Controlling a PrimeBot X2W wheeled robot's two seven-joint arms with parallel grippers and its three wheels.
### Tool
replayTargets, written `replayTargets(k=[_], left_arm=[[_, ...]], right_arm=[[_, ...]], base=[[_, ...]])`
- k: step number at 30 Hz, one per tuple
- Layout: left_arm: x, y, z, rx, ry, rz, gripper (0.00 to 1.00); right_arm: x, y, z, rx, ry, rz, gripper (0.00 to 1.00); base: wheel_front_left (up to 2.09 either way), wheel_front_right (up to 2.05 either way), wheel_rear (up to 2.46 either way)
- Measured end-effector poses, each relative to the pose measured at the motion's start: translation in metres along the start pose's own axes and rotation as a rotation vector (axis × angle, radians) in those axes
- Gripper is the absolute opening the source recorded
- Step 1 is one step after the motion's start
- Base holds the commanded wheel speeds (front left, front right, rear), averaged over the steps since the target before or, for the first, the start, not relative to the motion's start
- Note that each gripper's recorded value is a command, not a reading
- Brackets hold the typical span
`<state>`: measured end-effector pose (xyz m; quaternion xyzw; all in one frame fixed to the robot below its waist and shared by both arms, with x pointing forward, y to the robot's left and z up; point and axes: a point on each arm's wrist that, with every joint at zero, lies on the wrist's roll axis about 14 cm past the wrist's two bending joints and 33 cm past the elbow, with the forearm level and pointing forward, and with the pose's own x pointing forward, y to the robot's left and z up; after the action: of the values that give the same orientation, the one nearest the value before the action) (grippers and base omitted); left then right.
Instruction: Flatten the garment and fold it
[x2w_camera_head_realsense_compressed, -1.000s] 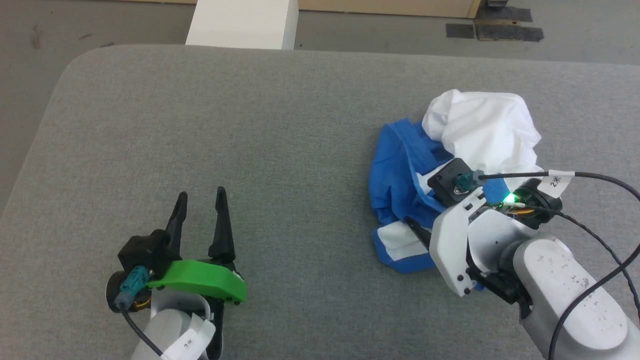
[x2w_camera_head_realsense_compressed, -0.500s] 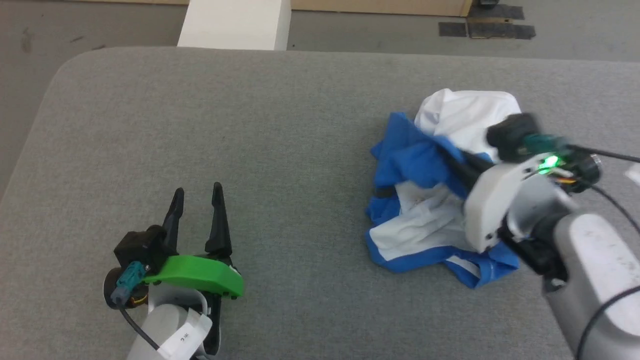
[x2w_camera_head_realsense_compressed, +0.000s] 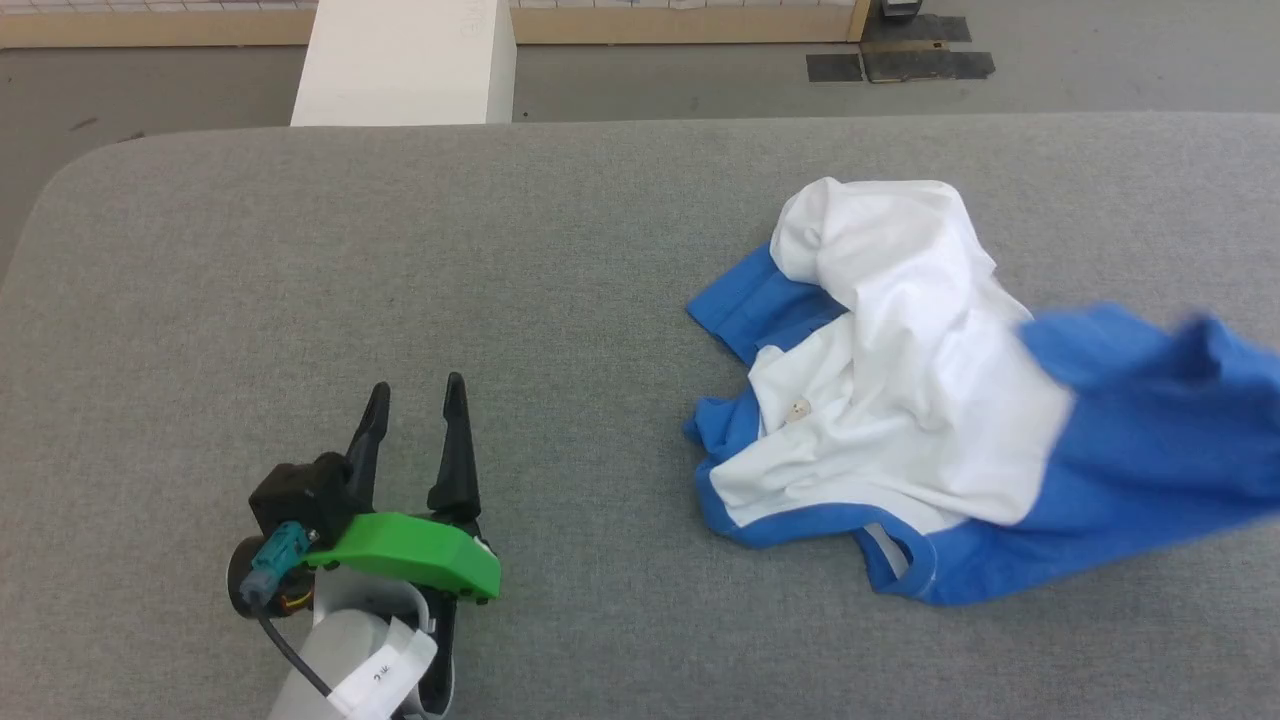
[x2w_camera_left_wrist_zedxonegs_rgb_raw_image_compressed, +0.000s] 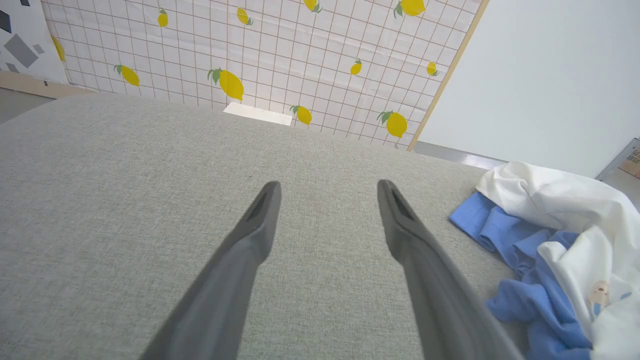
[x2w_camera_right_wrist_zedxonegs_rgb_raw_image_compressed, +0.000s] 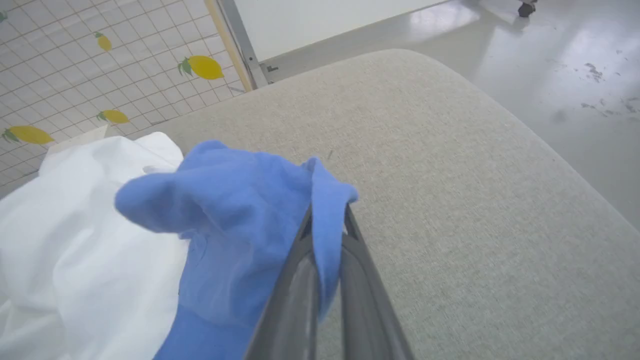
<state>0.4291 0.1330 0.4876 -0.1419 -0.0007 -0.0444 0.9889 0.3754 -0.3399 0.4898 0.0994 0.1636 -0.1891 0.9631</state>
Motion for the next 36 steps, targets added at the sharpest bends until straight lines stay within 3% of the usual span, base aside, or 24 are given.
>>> replayTargets(k=[4,7,8,9,14,18,21,25,29,36], left_arm=[[-0.001,0.002,-0.004,-0.001,0.011,0.007,1.0],[-0.001,0.003,-0.008,-0.007,0.025,0.012,1.0],[-0.001,0.003,-0.01,-0.01,0.031,0.011,1.0],[-0.001,0.002,-0.01,-0.013,0.033,0.009,1.0],[0.006,-0.012,-0.008,-0.029,0.053,-0.037,1.0],[0.024,-0.055,0.001,-0.033,0.11,-0.17,1.0],[0.033,-0.101,-0.007,-0.006,0.241,-0.311,1.0],[0.02,-0.145,-0.052,0.097,0.568,-0.455,1.0],[0.012,-0.155,-0.082,0.226,0.78,-0.483,1.0],[0.011,-0.156,-0.114,0.306,0.934,-0.476,1.0]], right_arm=[[-0.01,-0.049,-0.042,0.045,0.108,-0.153,0.0],[-0.012,-0.054,-0.069,0.077,0.182,-0.167,0.0],[-0.011,-0.051,-0.073,0.088,0.179,-0.157,0.24],[-0.01,-0.046,-0.071,0.096,0.154,-0.144,1.0],[-0.002,-0.025,-0.034,0.109,-0.006,-0.076,1.0],[-0.008,-0.023,-0.003,0.094,-0.118,-0.063,1.0],[-0.012,-0.023,0.011,0.084,-0.162,-0.061,1.0],[-0.017,-0.024,0.016,0.081,-0.179,-0.058,1.0],[-0.021,-0.031,0.013,0.093,-0.175,-0.074,1.0],[-0.027,-0.052,-0.003,0.103,-0.146,-0.132,1.0]], base=[[0.0,0.0,0.0],[0.0,0.0,0.0],[0.0,0.0,0.0],[0.0,0.0,0.0],[0.0,0.0,0.0],[0.0,0.0,0.0],[0.0,0.0,0.0],[0.0,0.0,0.0],[0.0,0.0,0.0],[0.0,0.0,0.0]])
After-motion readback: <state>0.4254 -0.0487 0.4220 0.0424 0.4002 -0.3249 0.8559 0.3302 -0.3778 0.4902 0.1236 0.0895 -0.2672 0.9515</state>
